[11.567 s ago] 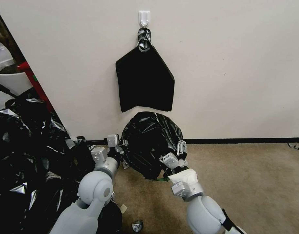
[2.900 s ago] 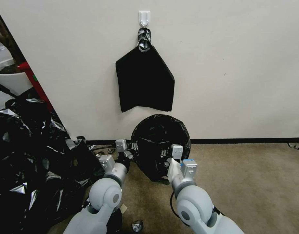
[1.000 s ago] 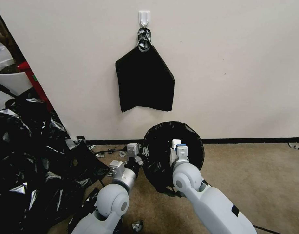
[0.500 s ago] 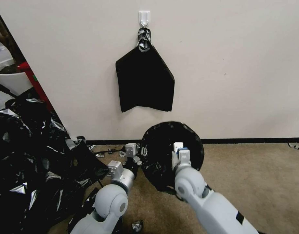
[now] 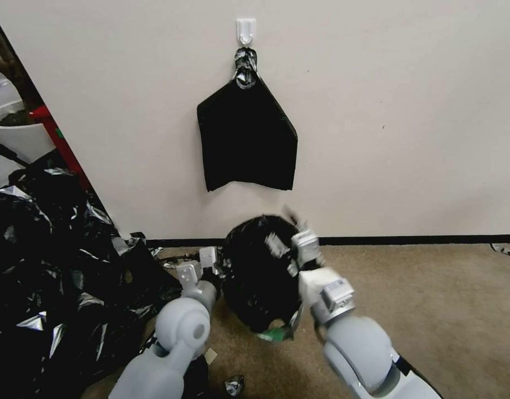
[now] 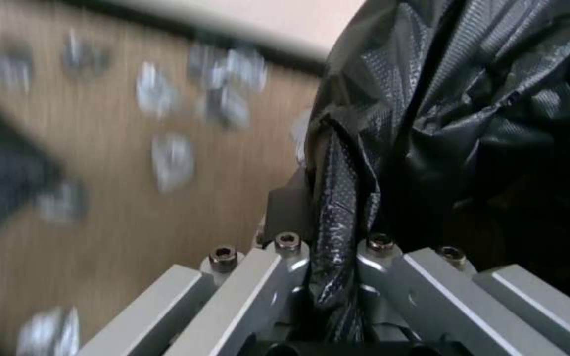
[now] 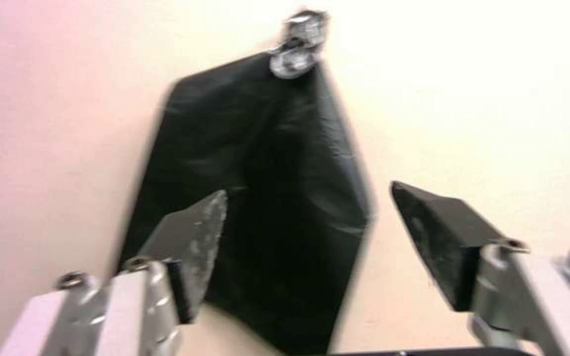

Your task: Place a trash bag onto the trash bin.

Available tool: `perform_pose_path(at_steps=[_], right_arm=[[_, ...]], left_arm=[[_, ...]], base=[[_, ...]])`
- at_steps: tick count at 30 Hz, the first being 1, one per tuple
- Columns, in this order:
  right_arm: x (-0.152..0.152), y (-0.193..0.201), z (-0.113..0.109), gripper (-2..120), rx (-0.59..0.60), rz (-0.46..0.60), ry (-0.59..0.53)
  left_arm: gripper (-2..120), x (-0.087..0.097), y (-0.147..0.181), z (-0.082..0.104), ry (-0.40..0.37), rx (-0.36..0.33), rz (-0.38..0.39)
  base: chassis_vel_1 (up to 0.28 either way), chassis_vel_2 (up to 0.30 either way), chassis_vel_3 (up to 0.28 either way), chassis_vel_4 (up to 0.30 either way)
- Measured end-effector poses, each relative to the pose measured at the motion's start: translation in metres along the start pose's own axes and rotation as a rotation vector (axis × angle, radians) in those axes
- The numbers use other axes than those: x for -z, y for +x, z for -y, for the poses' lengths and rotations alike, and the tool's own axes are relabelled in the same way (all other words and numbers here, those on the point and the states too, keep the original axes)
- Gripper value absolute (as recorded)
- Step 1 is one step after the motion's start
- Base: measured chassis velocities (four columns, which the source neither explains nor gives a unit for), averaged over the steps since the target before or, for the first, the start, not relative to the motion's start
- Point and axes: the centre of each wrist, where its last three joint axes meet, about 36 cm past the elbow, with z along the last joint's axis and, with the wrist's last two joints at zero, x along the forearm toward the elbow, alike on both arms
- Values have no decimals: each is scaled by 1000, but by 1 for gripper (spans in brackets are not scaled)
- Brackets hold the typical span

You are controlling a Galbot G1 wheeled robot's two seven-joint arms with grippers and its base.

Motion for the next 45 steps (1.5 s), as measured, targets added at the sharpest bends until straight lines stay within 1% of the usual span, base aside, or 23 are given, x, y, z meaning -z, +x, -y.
perform_pose_path(at_steps=[1, 2, 5, 8, 11, 15, 18, 19, 22, 23, 24, 25, 26, 28, 29, 30, 31, 32, 33, 34, 38, 40, 45], right_arm=[[0, 1, -1, 76, -30, -11, -4], [0, 1, -1, 76, -30, -11, -4], [-2, 8, -7, 89, -87, -80, -72], [-5, 11, -10, 98, -96, -109, -90], [-7, 13, -11, 100, -99, -127, -100], [-9, 13, -11, 100, -103, -135, -107], [-12, 15, -13, 100, -125, -156, -134], [-12, 15, -13, 100, -125, -156, -134], [-14, 16, -13, 100, -161, -173, -162], [-14, 16, -13, 100, -161, -173, -162], [-14, 16, -11, 100, -175, -177, -178], [-15, 15, -9, 100, -196, -177, -203], [-18, 14, -5, 100, -224, -163, -234], [-25, 13, 3, 100, -258, -155, -236], [-25, 13, 3, 100, -258, -155, -236], [-29, 12, 10, 100, -281, -157, -226], [-32, 13, 17, 100, -294, -162, -214], [-32, 13, 17, 100, -294, -162, -214], [-33, 14, 20, 100, -302, -166, -207], [-39, 17, 30, 100, -321, -182, -185], [-42, 20, 37, 100, -326, -194, -171], [-48, 24, 46, 100, -301, -212, -153], [-48, 25, 47, 100, -292, -216, -150]], left_arm=[[2, 1, 0, -2, 10, 12, -21], [2, 1, 0, -2, 10, 12, -21], [2, 0, -3, -7, 34, 36, -52], [9, -4, -5, -6, 44, 34, -65], [23, -7, -5, -4, 40, 27, -57], [31, -8, -1, -2, 21, 26, -38], [47, -12, 11, 0, -19, 27, -4], [47, -12, 11, 0, -19, 27, -4], [63, -15, 34, 2, -89, 44, 61], [63, -15, 34, 2, -89, 44, 61], [66, -15, 39, 2, -108, 52, 101], [71, -17, 43, 0, -116, 53, 168], [76, -19, 43, -6, -96, 14, 306], [83, -18, 33, -21, -104, -35, 514], [83, -18, 33, -21, -104, -35, 514], [89, -13, 23, -37, -148, -56, 674], [93, -1, 14, -55, -224, -59, 833], [93, -1, 14, -55, -224, -59, 833], [97, 5, 13, -63, -259, -57, 884], [99, 19, 13, -80, -318, -52, 962], [100, 26, 15, -88, -329, -58, 986], [100, 27, 16, -94, -346, -86, 990], [100, 26, 17, -95, -344, -90, 991]], base=[[0, 0, 0, 0], [0, 0, 0, 0], [0, 0, 0, 0], [0, 0, 0, 0], [0, 0, 0, 0], [0, 0, 0, 0], [0, 0, 0, 0], [0, 0, 0, 0], [0, 0, 0, 0], [0, 0, 0, 0], [0, 0, 0, 0], [0, 0, 0, 0], [0, 0, 0, 0], [0, 0, 0, 0], [0, 0, 0, 0], [0, 0, 0, 0], [0, 0, 0, 0], [0, 0, 0, 0], [0, 0, 0, 0], [0, 0, 0, 0], [0, 0, 0, 0], [0, 0, 0, 0], [0, 0, 0, 0]])
